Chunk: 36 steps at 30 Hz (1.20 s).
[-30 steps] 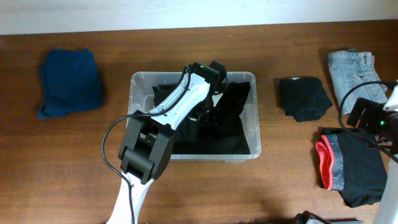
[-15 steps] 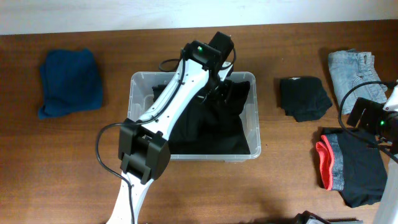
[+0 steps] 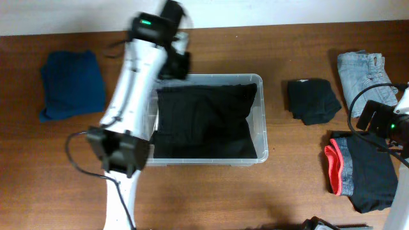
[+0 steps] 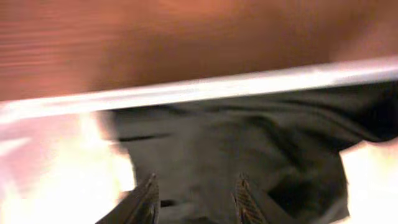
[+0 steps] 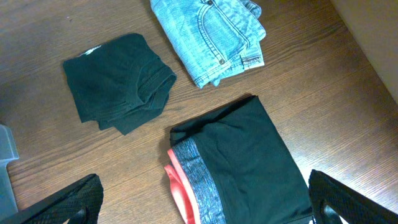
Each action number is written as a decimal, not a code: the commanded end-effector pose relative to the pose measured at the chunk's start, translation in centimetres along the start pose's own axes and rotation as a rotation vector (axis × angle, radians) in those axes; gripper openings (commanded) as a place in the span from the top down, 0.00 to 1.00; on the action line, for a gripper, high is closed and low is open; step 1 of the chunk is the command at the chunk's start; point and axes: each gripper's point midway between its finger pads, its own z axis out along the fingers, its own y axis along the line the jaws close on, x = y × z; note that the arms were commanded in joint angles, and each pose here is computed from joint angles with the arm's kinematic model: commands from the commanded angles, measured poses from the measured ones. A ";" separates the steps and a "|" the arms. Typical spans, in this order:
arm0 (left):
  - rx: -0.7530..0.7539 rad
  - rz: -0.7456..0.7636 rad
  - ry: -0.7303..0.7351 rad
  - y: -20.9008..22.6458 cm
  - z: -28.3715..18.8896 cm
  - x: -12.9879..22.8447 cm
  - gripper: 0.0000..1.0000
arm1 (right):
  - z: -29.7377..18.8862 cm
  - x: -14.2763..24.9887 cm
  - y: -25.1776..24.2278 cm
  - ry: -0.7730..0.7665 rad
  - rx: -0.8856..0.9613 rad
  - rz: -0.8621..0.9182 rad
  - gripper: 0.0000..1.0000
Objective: Pack container
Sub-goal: 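Swing the left arm left over the folded teal garment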
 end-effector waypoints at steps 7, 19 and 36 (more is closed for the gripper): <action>-0.078 -0.136 -0.106 12.2 -4.3 -2.0 0.34 | -0.4 -0.4 -0.1 -0.016 0.001 0.011 0.02; -0.147 -0.242 -0.148 20.5 -4.5 -2.5 0.24 | -0.4 -0.4 -0.1 -0.016 0.001 0.011 0.02; -0.473 -0.297 -0.012 27.8 3.1 -2.3 0.24 | -0.4 -0.4 -0.1 -0.016 0.001 0.011 0.02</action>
